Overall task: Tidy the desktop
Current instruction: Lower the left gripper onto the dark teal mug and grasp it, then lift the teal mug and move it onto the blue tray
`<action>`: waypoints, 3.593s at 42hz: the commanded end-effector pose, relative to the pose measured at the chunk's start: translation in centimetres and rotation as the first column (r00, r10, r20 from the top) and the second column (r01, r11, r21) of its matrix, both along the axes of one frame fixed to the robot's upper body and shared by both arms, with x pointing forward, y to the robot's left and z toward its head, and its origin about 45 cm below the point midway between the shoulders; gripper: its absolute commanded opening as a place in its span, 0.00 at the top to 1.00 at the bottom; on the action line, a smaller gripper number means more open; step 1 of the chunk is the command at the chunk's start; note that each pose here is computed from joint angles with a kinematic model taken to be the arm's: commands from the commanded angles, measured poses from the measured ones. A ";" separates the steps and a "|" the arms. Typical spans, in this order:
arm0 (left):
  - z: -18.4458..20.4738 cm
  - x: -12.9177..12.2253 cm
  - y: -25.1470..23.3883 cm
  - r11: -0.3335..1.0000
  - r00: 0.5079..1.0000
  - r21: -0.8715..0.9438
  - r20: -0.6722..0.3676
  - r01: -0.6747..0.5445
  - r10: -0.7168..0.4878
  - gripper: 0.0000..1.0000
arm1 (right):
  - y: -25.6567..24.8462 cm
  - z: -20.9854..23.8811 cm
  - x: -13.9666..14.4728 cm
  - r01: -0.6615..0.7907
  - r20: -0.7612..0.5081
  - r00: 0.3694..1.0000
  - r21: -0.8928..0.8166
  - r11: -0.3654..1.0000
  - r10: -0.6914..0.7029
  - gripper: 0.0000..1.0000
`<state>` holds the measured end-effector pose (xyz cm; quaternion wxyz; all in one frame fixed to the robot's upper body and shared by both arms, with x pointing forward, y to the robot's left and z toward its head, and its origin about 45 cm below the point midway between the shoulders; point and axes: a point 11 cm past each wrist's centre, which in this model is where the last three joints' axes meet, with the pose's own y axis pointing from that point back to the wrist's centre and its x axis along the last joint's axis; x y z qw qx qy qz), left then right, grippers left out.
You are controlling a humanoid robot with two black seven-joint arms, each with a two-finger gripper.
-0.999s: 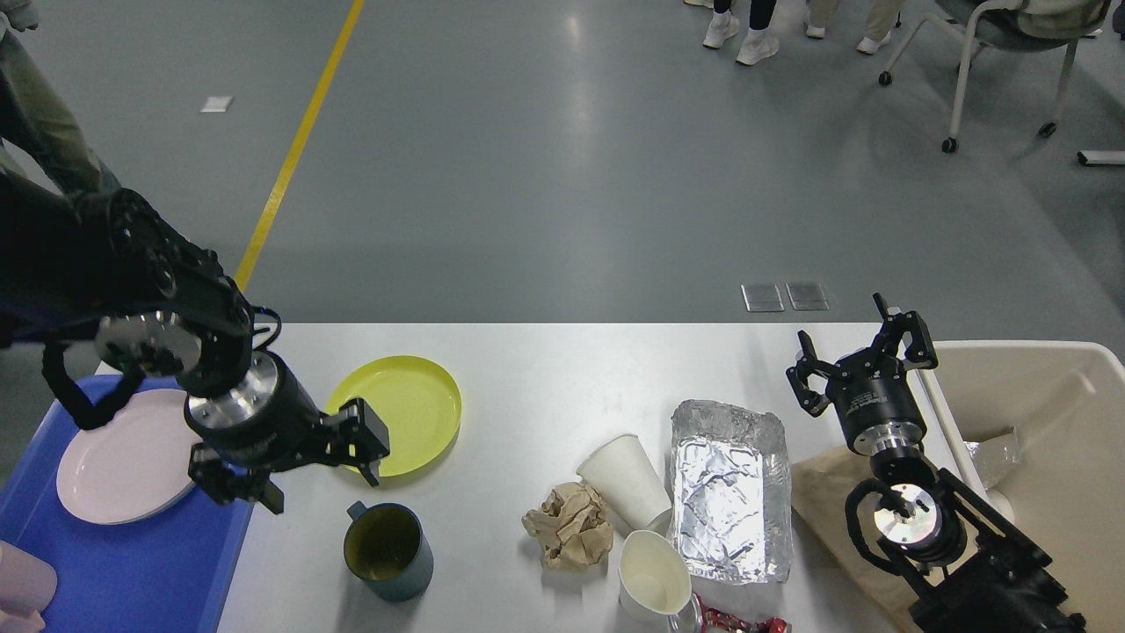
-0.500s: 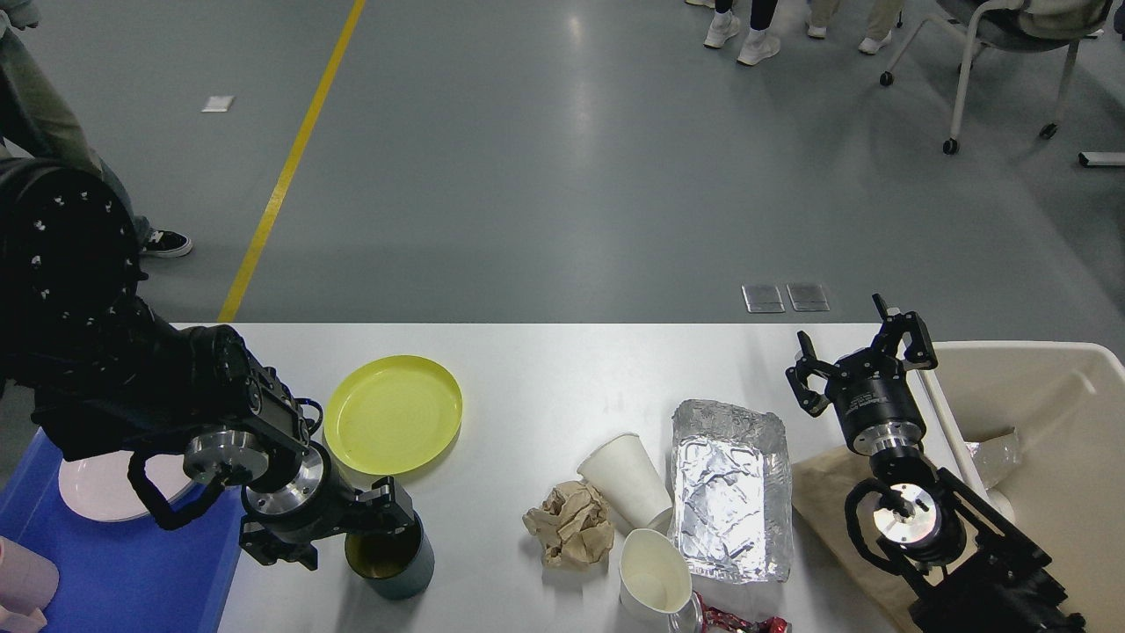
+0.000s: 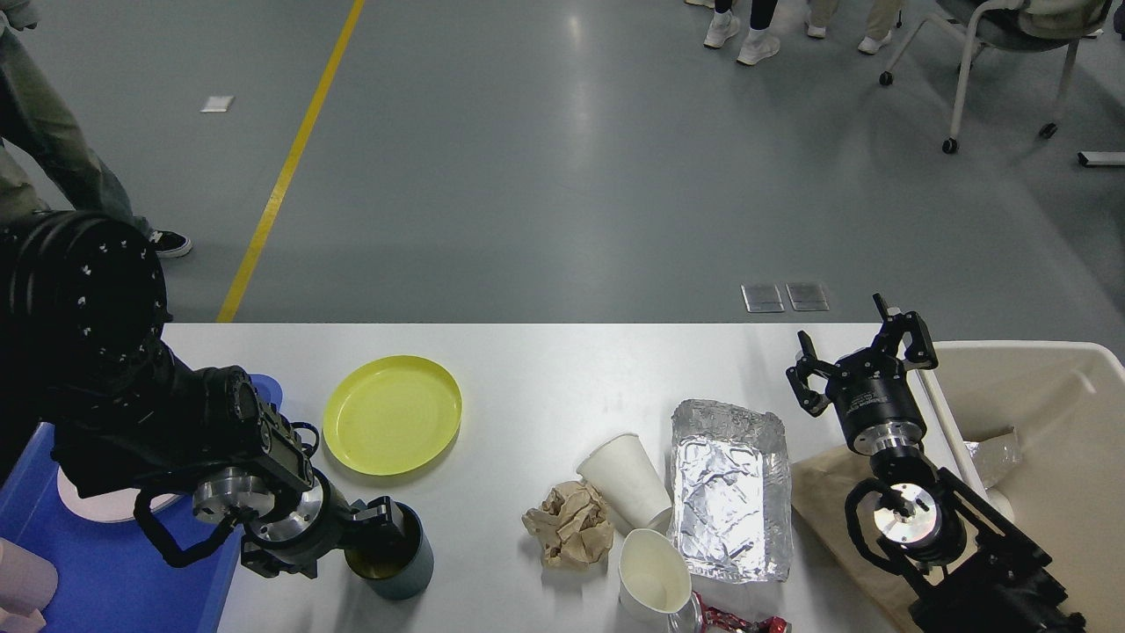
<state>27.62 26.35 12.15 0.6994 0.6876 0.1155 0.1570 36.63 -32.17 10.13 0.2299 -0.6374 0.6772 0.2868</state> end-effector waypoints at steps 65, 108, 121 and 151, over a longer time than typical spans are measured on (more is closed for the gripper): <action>3.4 0.9 -0.2 0.998 0.999 -0.055 -0.036 -0.026 0.024 1.00 | 0.0 0.0 0.0 0.000 0.000 1.000 0.001 1.000 0.000 0.00; 27.8 3.3 0.5 0.995 1.000 -0.092 0.014 0.025 -0.024 1.00 | 0.1 0.0 0.0 -0.001 0.000 1.000 0.000 1.000 0.001 0.00; 22.0 2.1 12.6 0.989 0.990 -0.069 -0.067 -0.128 0.123 1.00 | 0.0 0.0 0.0 0.000 0.000 1.000 0.000 1.000 0.000 0.00; 4.7 -3.1 26.2 0.961 0.957 -0.010 -0.094 -0.278 0.276 1.00 | 0.1 0.0 0.0 -0.001 0.000 1.000 0.000 1.000 0.001 0.00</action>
